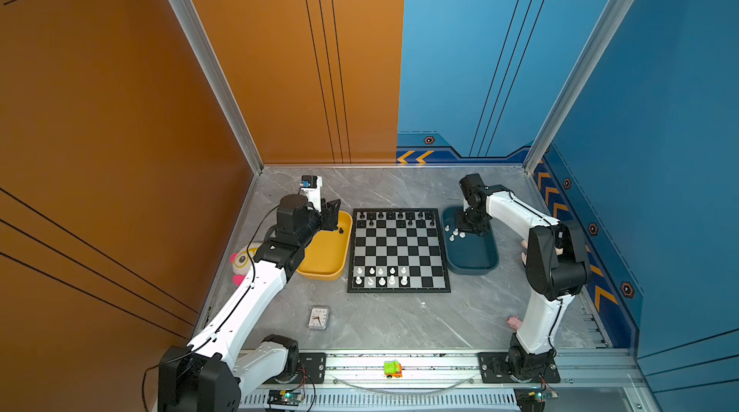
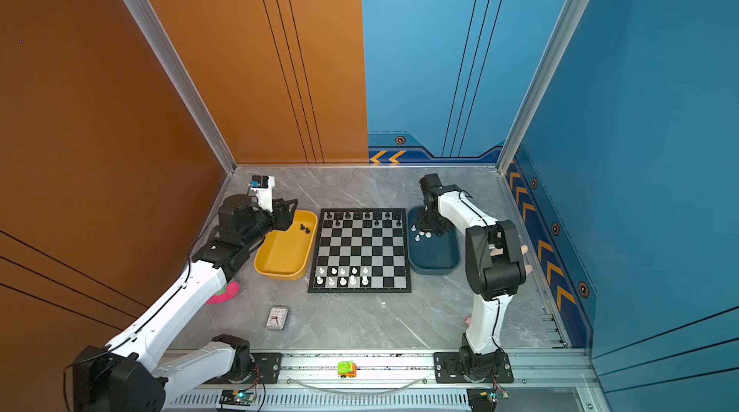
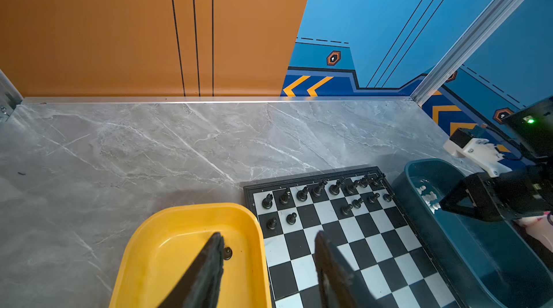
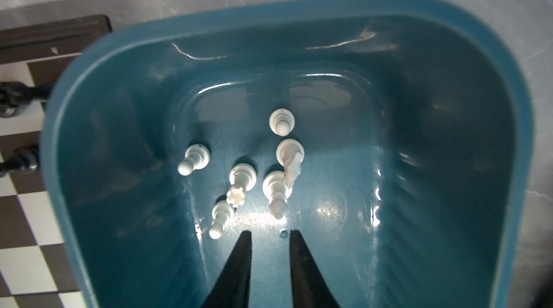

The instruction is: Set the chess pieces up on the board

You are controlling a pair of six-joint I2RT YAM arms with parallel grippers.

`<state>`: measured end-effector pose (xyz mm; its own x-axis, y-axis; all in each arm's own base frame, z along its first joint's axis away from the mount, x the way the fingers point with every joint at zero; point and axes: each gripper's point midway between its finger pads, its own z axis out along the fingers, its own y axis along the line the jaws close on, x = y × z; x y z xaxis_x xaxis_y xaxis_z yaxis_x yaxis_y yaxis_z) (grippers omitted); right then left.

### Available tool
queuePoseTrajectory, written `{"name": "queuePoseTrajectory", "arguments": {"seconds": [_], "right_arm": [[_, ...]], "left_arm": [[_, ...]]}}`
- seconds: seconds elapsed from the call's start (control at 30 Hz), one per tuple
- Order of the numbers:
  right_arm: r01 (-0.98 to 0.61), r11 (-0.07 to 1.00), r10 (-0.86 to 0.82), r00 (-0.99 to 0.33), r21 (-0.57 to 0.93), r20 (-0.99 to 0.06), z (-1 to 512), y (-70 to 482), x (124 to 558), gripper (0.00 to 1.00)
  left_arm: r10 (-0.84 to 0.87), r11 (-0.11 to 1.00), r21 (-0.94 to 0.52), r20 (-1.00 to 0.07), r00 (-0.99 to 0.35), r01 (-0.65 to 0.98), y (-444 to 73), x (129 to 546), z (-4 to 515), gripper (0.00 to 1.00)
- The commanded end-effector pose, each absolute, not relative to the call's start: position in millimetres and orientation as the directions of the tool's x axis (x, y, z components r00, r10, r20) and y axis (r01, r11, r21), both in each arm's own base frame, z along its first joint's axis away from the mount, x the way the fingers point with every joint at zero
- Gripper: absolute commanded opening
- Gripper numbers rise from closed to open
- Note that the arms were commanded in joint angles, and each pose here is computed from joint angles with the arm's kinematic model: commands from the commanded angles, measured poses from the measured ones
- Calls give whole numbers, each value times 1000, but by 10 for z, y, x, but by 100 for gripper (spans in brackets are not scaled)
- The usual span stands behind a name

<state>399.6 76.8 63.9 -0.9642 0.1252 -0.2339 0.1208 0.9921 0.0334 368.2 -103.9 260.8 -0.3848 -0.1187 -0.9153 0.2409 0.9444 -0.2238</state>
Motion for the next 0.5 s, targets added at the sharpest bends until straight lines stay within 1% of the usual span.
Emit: {"name": "queuePoseTrajectory", "arguments": {"seconds": [0.0,0.47], "right_arm": [[115,993,110,-966,-7,-234,627,704,4021,25],[137,991,133,-964,-2,-232,554,657,4067,26]], "left_arm": [[-129,935,-240,-917,-377,263,-1069,3706,2659,51],[-137,926,-257,-912,-387,278,-1116,3731,2654,49]]}}
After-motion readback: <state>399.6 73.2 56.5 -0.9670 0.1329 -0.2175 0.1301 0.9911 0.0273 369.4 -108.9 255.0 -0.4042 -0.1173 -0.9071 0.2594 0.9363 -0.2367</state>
